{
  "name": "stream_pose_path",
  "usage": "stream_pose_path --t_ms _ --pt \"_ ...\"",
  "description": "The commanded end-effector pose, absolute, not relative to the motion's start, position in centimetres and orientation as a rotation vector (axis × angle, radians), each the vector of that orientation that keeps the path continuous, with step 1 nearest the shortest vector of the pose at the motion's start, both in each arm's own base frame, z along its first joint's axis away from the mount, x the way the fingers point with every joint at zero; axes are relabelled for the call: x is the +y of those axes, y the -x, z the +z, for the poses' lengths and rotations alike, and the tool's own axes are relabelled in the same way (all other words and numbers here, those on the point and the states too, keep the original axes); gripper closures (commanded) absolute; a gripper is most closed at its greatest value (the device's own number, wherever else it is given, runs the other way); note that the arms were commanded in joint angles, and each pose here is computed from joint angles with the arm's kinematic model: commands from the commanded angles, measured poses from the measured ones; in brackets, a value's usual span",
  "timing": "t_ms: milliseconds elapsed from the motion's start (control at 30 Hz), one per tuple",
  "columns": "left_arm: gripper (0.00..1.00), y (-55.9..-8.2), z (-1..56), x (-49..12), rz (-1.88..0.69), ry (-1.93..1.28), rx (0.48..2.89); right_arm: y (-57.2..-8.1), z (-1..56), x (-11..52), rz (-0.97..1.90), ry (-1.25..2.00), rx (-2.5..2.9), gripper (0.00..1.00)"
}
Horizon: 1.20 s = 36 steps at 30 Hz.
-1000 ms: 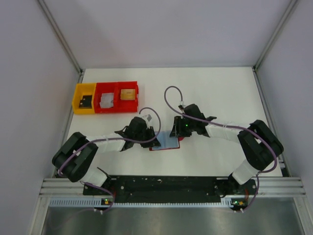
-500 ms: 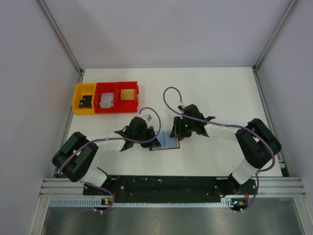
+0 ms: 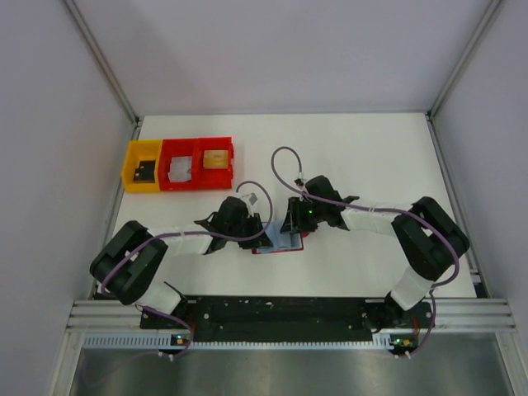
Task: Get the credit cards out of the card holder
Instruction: Remove the credit card from the card holder.
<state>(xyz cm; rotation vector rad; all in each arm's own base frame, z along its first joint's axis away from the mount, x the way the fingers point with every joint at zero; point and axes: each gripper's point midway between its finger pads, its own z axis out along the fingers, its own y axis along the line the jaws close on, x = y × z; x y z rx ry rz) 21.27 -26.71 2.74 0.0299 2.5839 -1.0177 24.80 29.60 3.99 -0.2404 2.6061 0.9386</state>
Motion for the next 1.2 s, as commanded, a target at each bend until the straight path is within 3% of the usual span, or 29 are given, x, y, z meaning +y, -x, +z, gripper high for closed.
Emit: stream_pose_path --t_ms 0,200,667,933,1167 --pt "0.75 -20.3 0.9 -25.9 -0.952 -0.029 2.661 -25.5 5.7 32.1 1.059 0.267 2.535 0.57" --pt "0.76 -20.3 1.4 -25.9 -0.959 -0.021 2.637 -25.6 7.0 33.4 1.151 0.283 2.497 0.57" --pt "0.71 -21.2 6.8 -22.5 -0.938 0.149 2.314 -25.0 8.9 38.1 1.251 0.415 2.46 0.57" --pt "0.7 -21.3 9.4 -22.9 -0.991 0.069 2.23 -27.0 9.9 34.3 0.897 0.476 2.451 0.53" --pt "0.71 -22.4 8.7 -25.7 -1.034 -0.023 2.308 -26.9 7.5 29.7 0.776 0.319 2.53 0.52"
